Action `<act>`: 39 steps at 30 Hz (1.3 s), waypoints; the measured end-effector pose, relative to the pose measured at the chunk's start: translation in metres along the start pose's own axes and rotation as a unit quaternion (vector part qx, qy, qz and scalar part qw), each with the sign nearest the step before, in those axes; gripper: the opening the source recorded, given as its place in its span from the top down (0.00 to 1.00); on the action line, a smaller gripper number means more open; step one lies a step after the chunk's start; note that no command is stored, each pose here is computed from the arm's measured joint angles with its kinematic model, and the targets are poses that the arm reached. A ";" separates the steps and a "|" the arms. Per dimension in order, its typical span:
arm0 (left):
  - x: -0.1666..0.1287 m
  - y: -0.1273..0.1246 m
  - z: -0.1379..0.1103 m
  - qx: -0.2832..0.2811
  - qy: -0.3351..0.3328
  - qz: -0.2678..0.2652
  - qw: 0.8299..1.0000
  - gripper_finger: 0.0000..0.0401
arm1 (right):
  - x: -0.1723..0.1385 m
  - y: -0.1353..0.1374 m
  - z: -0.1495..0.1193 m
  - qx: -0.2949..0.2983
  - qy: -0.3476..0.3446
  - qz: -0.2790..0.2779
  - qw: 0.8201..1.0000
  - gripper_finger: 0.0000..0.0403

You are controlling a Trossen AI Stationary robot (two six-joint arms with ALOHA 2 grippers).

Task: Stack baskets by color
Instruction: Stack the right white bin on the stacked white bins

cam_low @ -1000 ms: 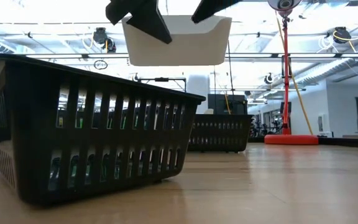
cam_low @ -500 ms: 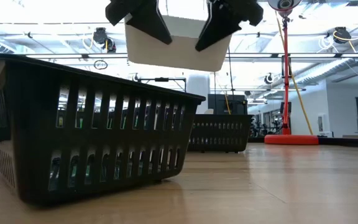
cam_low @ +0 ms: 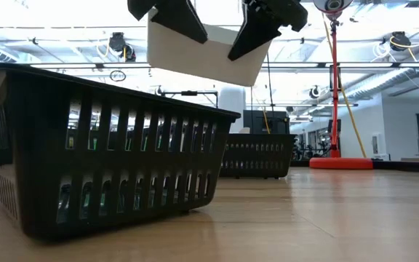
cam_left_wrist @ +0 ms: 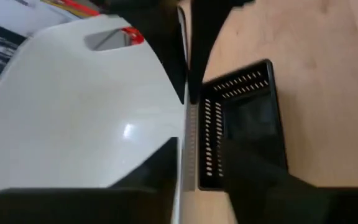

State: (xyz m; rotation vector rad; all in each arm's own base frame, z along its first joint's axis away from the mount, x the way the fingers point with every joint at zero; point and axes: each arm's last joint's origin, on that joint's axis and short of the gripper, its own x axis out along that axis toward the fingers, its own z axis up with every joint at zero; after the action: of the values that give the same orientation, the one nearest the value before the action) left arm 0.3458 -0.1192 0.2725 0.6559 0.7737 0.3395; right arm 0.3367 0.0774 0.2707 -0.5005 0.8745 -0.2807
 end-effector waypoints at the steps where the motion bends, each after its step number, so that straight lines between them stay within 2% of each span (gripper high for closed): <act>1: -0.002 -0.001 0.001 -0.001 -0.003 0.009 1.000 0.66 | 0.000 0.000 0.000 -0.001 0.001 -0.001 1.000 0.99; 5: -0.021 -0.002 0.004 0.010 -0.023 0.023 0.999 0.48 | 0.000 0.000 0.000 -0.010 0.002 -0.001 1.000 0.99; 8: -0.040 0.002 0.004 0.002 -0.042 0.016 0.999 0.41 | 0.001 -0.002 -0.001 -0.022 0.006 -0.001 1.000 1.00; 15: -0.085 0.029 -0.015 -0.077 -0.034 0.000 0.996 0.39 | 0.013 -0.018 -0.004 -0.035 0.016 0.027 0.999 1.00; 21: -0.111 0.050 -0.046 -0.148 0.023 0.000 0.989 0.39 | 0.033 -0.049 -0.012 -0.036 0.031 0.049 0.998 1.00; 29: -0.113 0.052 -0.066 -0.172 0.079 0.029 0.981 0.39 | 0.062 -0.107 -0.029 -0.030 0.024 0.063 0.997 1.00; 39: -0.087 0.044 -0.082 -0.130 0.120 0.042 0.983 0.39 | 0.067 -0.169 -0.040 -0.017 0.010 0.061 0.998 1.00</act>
State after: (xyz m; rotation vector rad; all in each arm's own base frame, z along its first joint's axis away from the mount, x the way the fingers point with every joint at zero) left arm 0.2245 -0.0959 0.3040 0.4057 0.9134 0.5939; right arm 0.3413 -0.1068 0.2938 -0.4746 0.9266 -0.1605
